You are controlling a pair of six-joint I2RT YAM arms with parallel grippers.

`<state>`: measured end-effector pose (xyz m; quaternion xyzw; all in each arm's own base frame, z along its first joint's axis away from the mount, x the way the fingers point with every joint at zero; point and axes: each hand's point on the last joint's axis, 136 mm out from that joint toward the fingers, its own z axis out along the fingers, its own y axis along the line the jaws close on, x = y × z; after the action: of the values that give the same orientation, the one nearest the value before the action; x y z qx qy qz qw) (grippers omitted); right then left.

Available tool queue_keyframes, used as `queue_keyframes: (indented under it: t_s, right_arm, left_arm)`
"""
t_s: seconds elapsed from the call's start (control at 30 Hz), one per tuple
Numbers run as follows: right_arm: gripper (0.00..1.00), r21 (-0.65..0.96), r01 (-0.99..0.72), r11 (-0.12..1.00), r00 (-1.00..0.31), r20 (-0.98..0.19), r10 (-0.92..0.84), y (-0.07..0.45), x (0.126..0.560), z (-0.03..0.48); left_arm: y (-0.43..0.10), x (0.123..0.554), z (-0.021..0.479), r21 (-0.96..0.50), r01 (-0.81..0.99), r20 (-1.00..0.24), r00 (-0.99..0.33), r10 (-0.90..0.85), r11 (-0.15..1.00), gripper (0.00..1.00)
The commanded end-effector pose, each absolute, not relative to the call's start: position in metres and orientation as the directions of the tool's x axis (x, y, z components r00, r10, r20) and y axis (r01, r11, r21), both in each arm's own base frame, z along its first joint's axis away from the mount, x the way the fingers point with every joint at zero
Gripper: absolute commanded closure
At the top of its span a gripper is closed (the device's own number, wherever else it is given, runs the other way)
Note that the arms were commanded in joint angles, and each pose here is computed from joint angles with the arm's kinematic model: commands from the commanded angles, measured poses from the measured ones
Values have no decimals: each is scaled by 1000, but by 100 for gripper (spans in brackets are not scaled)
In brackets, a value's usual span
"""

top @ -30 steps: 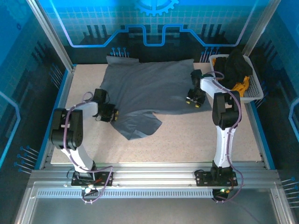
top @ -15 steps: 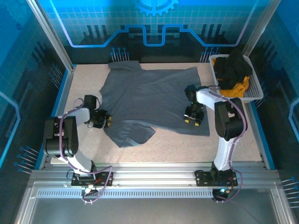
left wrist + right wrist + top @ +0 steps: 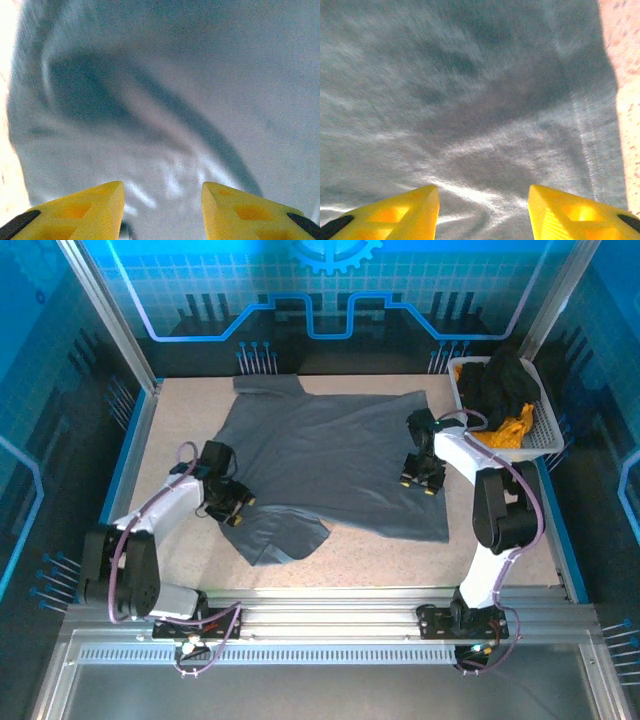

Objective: Fold and stack the t-shirts

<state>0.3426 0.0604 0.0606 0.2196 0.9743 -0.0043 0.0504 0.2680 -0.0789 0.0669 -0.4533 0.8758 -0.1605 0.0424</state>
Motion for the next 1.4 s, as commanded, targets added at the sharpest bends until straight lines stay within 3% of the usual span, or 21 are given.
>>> queue_keyframes:
  t_s: [0.0, 0.27, 0.97, 1.37]
  right_arm:
    - [49, 37, 432, 901, -889, -148, 432, 53, 334, 92]
    - [49, 143, 420, 896, -887, -144, 439, 71, 307, 114]
    - [49, 173, 417, 892, -888, -132, 441, 74, 288, 112]
    - [49, 155, 431, 889, -883, -134, 451, 68, 285, 109]
  left_arm:
    - [-102, 212, 57, -204, -820, 142, -566, -812, 536, 55]
    - [-122, 198, 27, -73, -726, 134, -686, -715, 683, 52]
    - [-133, 184, 16, 32, -650, 142, -749, -647, 759, 50]
    - [-133, 180, 19, 24, -636, 139, -762, -633, 771, 75]
